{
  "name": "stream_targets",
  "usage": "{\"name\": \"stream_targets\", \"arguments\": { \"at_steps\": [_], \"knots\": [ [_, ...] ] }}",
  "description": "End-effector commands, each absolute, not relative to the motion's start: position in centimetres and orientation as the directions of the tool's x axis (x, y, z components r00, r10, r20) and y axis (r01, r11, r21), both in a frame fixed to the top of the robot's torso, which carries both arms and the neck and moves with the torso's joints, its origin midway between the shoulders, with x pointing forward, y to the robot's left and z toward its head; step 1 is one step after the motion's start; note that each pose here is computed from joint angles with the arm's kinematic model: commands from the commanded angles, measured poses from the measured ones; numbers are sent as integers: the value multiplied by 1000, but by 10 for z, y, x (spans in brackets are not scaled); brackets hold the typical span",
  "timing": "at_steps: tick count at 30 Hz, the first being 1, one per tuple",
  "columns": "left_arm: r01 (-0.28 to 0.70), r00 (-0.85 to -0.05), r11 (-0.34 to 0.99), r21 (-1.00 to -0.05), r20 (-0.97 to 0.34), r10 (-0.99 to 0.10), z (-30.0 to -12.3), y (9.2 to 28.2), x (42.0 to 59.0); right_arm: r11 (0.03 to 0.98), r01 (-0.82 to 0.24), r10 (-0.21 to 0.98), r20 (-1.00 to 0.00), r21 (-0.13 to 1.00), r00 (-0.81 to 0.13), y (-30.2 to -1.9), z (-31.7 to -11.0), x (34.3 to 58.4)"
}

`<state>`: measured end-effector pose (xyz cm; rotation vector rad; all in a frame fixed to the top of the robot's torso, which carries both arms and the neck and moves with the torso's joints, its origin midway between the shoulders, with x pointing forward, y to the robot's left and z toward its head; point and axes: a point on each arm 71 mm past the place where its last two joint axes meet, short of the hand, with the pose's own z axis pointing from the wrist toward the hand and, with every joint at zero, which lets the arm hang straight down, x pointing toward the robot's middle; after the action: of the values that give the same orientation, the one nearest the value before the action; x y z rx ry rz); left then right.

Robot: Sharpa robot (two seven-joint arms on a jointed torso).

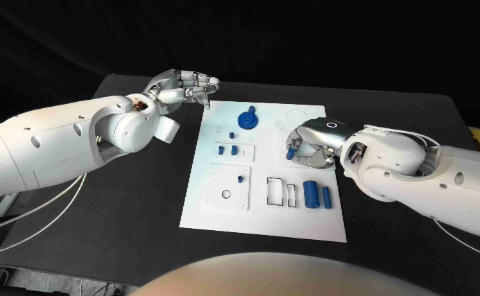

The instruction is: Assemble the parts on the task board

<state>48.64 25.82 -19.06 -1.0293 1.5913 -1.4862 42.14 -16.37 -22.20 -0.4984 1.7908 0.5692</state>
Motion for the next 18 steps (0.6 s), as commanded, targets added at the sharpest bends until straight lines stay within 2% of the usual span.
{"name": "stream_targets", "arguments": {
  "at_steps": [1, 18],
  "knots": [
    [-81, -440, 9, -997, 28, -898, -190, 256, 486, 794, -597, -69, -960, 111, -271, -163, -224, 421],
    [-85, -441, 10, -996, 28, -897, -190, 257, 486, 792, -593, -22, -964, 145, -265, -161, -223, 421]
  ]
}}
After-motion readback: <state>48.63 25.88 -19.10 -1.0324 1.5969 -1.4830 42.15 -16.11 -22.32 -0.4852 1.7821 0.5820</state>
